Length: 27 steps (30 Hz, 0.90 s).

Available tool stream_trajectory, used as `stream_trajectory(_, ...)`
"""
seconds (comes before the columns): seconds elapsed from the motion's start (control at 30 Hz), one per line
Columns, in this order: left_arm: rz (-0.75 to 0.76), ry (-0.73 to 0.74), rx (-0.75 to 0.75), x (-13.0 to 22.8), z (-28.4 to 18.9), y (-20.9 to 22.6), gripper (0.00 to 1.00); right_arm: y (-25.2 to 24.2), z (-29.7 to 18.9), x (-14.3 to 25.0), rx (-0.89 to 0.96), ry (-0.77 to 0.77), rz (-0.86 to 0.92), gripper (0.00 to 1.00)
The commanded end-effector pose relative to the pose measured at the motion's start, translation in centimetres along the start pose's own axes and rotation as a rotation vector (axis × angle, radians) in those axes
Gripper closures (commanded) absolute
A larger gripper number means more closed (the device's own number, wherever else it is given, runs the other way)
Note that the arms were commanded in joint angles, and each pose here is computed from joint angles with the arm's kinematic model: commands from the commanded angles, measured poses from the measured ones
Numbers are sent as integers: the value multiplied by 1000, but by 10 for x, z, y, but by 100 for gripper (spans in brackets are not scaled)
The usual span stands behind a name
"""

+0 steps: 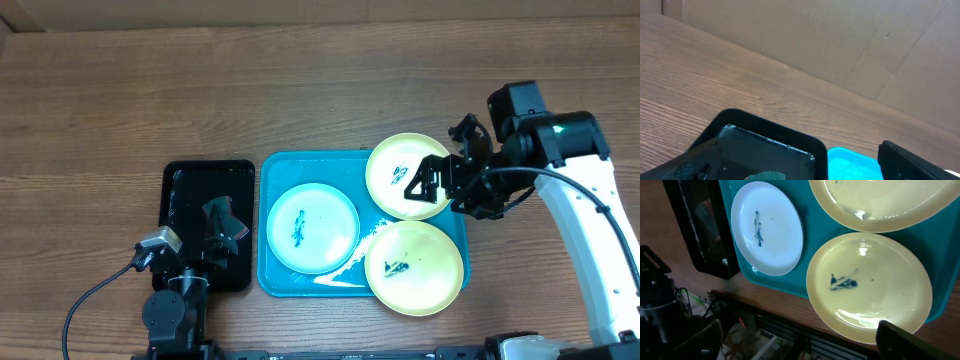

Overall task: Clean dirty plates on tray and stack at the side
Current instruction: 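Raise the right gripper and move it over the white plate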

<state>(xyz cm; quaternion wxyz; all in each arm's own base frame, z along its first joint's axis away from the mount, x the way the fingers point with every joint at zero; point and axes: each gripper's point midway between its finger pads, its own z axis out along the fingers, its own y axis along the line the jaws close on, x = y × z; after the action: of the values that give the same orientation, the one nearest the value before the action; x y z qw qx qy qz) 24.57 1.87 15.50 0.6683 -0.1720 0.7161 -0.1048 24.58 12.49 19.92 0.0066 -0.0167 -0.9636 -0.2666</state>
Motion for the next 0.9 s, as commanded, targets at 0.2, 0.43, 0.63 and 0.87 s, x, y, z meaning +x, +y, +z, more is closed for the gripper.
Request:
stream_trajectory(0.2, 14, 27, 177, 0, -4, -32, 0, 10, -10, -3, -11, -42, -101, 0)
stream_trajectory(0.43, 89, 84, 110, -31, -10, -37, 0, 10, -10, -4, -11, -46, -130, 0)
stream_trajectory(0.63, 149, 251, 58, -74, 8, -55, 0, 11, -10, -7, -12, -59, -168, 0)
stream_trajectory(0.87, 106, 574, 37, -90, 48, -77, 0, -2, 8, -4, 99, 17, -222, 0)
